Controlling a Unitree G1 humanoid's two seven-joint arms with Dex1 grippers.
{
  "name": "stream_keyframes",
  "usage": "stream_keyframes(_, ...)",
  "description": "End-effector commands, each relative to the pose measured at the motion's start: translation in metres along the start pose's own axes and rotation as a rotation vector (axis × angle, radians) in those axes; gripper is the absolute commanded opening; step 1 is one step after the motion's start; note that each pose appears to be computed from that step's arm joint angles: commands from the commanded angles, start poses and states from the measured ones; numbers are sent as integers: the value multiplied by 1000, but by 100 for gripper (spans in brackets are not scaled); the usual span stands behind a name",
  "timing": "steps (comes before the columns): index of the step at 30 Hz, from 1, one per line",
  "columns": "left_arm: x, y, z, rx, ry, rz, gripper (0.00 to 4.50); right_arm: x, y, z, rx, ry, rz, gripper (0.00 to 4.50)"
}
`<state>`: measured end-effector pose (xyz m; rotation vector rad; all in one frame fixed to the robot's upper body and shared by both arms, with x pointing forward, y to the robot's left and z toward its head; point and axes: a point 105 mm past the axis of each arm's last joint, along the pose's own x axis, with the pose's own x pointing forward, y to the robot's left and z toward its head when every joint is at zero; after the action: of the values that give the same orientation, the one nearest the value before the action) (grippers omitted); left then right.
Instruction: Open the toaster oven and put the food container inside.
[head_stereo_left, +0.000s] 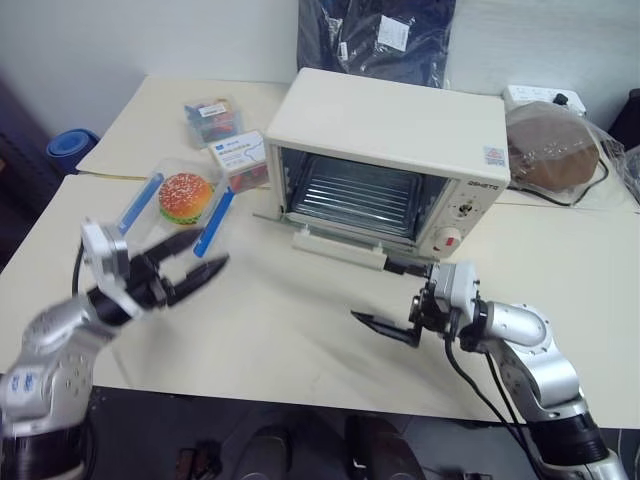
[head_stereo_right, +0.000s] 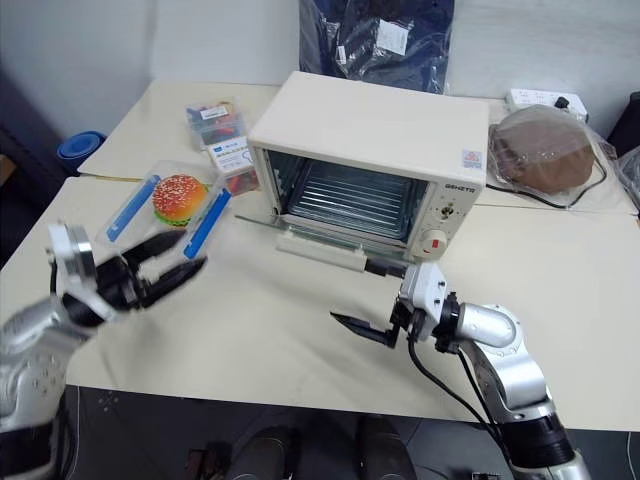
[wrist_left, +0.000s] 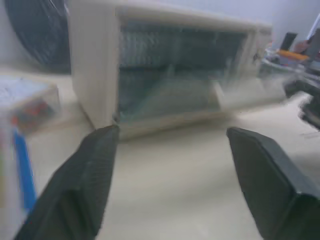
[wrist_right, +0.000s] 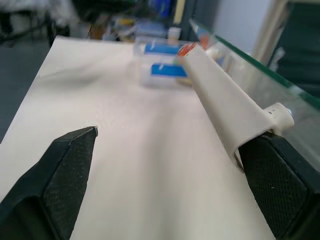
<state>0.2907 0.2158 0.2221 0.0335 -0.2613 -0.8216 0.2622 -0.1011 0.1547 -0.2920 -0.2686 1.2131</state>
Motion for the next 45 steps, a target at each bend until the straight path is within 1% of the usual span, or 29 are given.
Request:
stream_keyframes(1, 25, 13, 10, 83, 22, -17, 248, -3, 2, 8, -69, -14, 22, 450)
stream_keyframes(2, 35, 15, 10, 81, 28, -35, 222, -3, 1, 8, -71, -12, 19, 450)
stream_keyframes(6, 69, 24, 5, 118, 54, -70, 93, -5, -1, 7, -79, -4, 5, 450)
stream_keyframes(9, 86, 16, -4, 128, 76, -169, 11, -8, -2, 5, -75, 5, -15, 450)
stream_keyframes(11, 89, 4, -11, 103, 100, -259, 4, -14, 1, 2, -64, 19, -32, 450)
stream_keyframes(14, 87, -6, -20, 125, 148, -322, 4, -29, 10, -2, -26, 21, -55, 450)
stream_keyframes(16, 81, -11, -30, 147, 196, -346, 4, -45, 16, -8, -4, 45, -90, 450)
stream_keyframes(19, 71, -12, -48, 160, 263, -327, 4, -72, 21, -19, 15, 105, -167, 450)
stream_keyframes(20, 67, -15, -55, 168, 285, -327, 4, -82, 20, -21, 17, 125, -196, 450)
stream_keyframes(23, 62, -23, -69, 195, 340, -329, 4, -99, 13, -21, 0, 149, -264, 450)
stream_keyframes(26, 59, -31, -83, 198, 380, -327, 4, -105, 3, -17, -26, 152, -302, 450)
stream_keyframes(28, 60, -31, -91, 204, 388, -278, 4, -104, -12, -12, -27, 124, -375, 450)
stream_keyframes(32, 59, -36, -97, 190, 375, -242, 4, -96, -28, -4, -89, 95, -433, 450)
stream_keyframes(33, 57, -39, -94, 153, 346, -225, 22, -89, -29, -1, -74, 70, -411, 450)
stream_keyframes(35, 47, -49, -76, 34, 226, -195, 67, -75, -24, 10, 18, -18, -317, 450)
stream_keyframes(36, 41, -52, -65, 32, 168, -178, 95, -69, -21, 18, 36, -61, -264, 450)
stream_keyframes(38, 25, -51, -50, 28, 121, -106, 161, -63, -24, 30, -17, -115, -247, 450)
stream_keyframes(39, 11, -46, -43, 4, 107, -36, 189, -61, -23, 33, -46, -125, -228, 450)
stream_keyframes(41, -21, -32, -37, -2, 137, 135, 255, -56, -22, 35, -84, -136, -191, 450)
stream_keyframes(44, -85, -20, -38, -37, 192, 368, 345, -45, -17, 37, -111, -162, -102, 450)
stream_keyframes(45, -110, -16, -39, -62, 203, 470, 381, -40, -15, 38, -121, -175, -72, 450)
